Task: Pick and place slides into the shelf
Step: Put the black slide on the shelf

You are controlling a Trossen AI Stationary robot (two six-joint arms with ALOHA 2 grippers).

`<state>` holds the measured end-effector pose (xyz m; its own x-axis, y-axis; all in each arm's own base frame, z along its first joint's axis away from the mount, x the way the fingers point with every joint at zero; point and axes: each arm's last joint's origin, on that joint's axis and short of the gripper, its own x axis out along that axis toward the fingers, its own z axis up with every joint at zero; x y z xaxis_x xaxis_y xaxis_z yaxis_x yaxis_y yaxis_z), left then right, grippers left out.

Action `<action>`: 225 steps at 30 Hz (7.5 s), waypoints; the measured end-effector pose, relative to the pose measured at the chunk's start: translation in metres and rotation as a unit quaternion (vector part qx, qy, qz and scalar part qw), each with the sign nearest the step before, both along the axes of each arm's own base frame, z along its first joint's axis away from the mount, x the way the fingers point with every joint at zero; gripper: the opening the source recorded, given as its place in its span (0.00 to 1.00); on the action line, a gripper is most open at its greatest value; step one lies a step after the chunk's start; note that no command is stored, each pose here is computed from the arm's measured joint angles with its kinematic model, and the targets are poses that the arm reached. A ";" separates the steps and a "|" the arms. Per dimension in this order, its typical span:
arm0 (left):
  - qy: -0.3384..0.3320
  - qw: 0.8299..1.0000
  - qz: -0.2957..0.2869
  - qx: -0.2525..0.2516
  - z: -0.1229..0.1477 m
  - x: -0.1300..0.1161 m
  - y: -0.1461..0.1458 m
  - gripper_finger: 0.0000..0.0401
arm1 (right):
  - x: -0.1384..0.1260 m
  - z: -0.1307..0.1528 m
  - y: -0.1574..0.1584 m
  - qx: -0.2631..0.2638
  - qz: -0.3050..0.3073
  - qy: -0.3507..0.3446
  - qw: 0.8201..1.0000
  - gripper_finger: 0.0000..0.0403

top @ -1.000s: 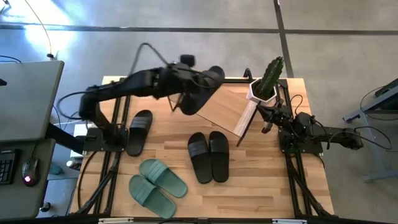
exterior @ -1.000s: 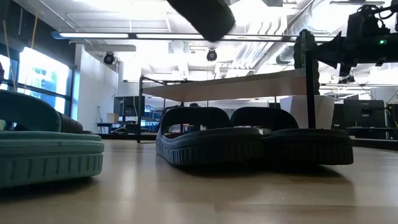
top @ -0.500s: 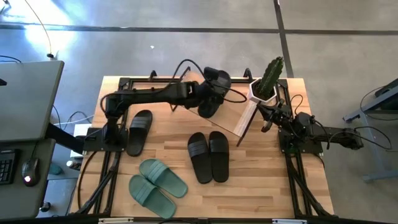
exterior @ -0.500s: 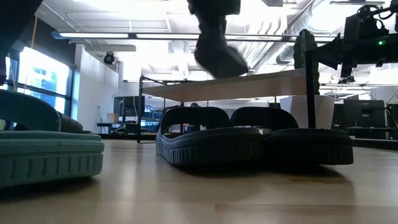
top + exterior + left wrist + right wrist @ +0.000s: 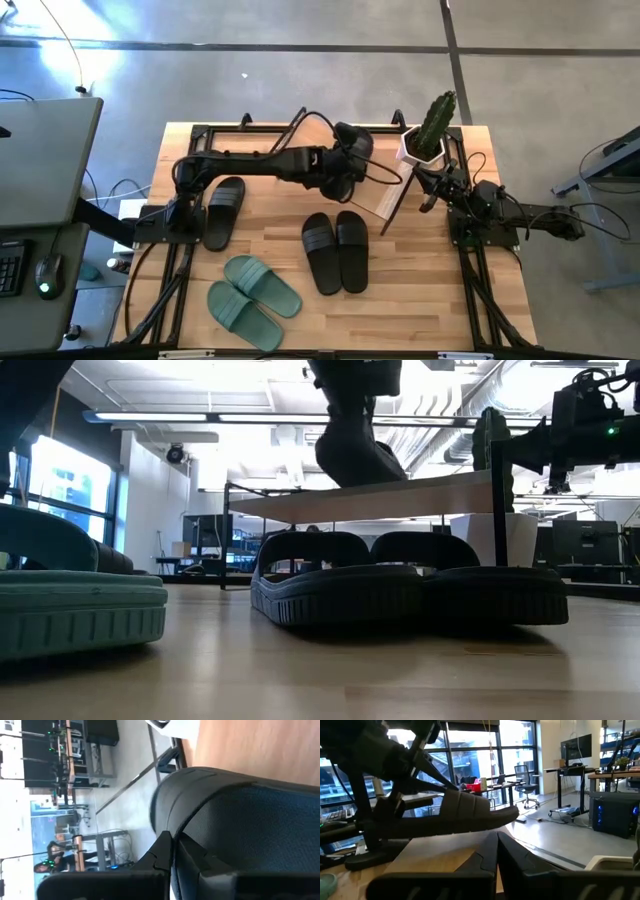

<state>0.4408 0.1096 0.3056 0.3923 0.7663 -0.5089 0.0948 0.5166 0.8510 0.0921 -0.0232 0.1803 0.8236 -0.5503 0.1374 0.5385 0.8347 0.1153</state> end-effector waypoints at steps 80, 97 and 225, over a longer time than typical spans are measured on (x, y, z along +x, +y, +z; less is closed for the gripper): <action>0.029 0.993 0.022 -0.114 0.037 -0.056 -0.032 0.51 | 0.000 0.000 0.000 0.000 0.007 0.002 1.000 0.00; 0.023 0.916 0.185 -0.355 0.069 -0.144 -0.064 0.43 | 0.000 0.000 0.000 -0.001 0.007 0.002 1.000 0.00; -0.561 0.380 0.670 -0.304 -0.112 -0.273 -0.137 0.51 | 0.001 -0.002 0.001 0.040 0.018 -0.015 0.999 0.00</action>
